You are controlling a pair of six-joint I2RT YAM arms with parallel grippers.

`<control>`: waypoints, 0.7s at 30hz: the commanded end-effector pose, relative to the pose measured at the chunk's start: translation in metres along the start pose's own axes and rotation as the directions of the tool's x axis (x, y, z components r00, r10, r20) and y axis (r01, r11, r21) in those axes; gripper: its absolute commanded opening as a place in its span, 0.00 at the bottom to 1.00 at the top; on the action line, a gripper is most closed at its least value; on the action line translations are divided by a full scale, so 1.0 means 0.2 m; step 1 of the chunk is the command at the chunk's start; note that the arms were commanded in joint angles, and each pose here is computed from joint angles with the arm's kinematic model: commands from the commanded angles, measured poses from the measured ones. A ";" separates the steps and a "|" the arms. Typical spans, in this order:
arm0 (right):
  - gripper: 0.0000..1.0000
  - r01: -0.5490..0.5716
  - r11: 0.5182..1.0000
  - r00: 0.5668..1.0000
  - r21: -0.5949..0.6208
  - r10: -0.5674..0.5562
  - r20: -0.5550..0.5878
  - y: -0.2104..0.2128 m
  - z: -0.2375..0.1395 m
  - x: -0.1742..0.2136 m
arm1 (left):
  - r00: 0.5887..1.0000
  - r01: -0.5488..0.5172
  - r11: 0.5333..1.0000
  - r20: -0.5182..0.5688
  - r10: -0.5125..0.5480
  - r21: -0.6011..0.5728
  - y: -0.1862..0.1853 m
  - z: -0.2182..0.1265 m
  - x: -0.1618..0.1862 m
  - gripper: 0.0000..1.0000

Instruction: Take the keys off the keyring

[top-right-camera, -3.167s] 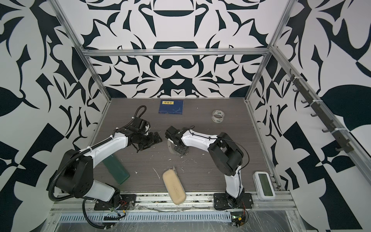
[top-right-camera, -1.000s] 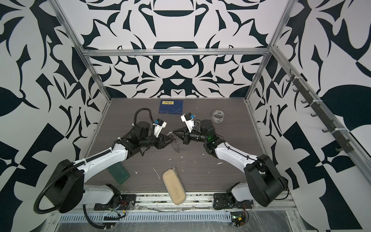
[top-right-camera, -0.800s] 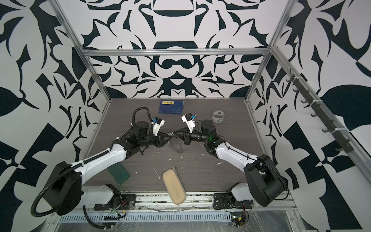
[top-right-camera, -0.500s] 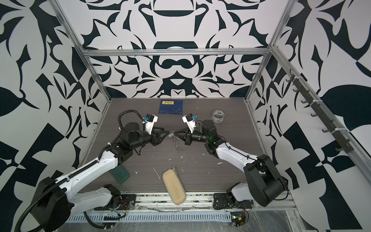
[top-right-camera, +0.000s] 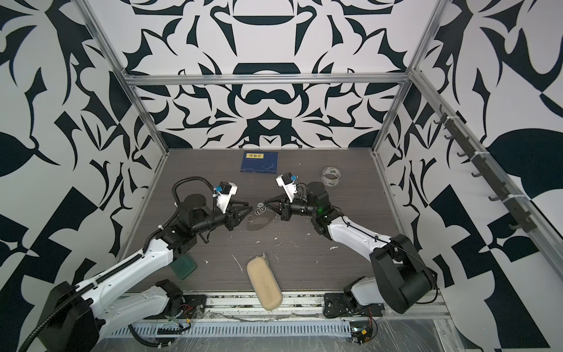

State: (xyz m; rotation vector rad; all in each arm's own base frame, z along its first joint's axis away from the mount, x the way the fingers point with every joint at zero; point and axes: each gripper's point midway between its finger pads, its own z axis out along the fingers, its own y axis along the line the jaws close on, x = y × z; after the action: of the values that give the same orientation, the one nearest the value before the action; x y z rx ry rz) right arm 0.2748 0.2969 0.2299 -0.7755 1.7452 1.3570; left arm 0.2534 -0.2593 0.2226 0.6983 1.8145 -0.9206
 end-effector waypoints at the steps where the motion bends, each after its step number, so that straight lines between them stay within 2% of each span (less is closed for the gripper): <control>1: 0.00 0.090 0.994 0.994 -0.065 -0.086 0.065 0.10 -0.02 -0.12 | 0.999 -0.048 0.999 0.004 0.048 -0.002 0.00 0.00 0.00 0.32; 9: 0.00 0.099 0.993 0.993 -0.069 -0.095 0.066 0.10 -0.02 -0.12 | 0.998 -0.063 0.998 -0.003 0.063 -0.024 0.02 0.00 0.00 0.30; 16: 0.00 0.099 0.992 0.993 -0.080 -0.094 0.068 0.11 -0.02 -0.14 | 0.999 -0.010 0.997 -0.050 0.013 0.076 -0.04 0.05 0.04 0.12; 21: 0.00 0.096 0.991 0.994 -0.091 -0.089 0.069 0.12 -0.02 -0.14 | 0.998 0.049 0.991 -0.052 -0.042 0.126 -0.06 0.10 0.04 0.12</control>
State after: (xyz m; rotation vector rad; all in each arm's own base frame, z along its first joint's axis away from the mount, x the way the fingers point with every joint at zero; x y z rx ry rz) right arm 0.2699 0.2982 0.2361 -0.8023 1.7130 1.3902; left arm 0.2511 -0.2722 0.1951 0.7616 1.8873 -0.9845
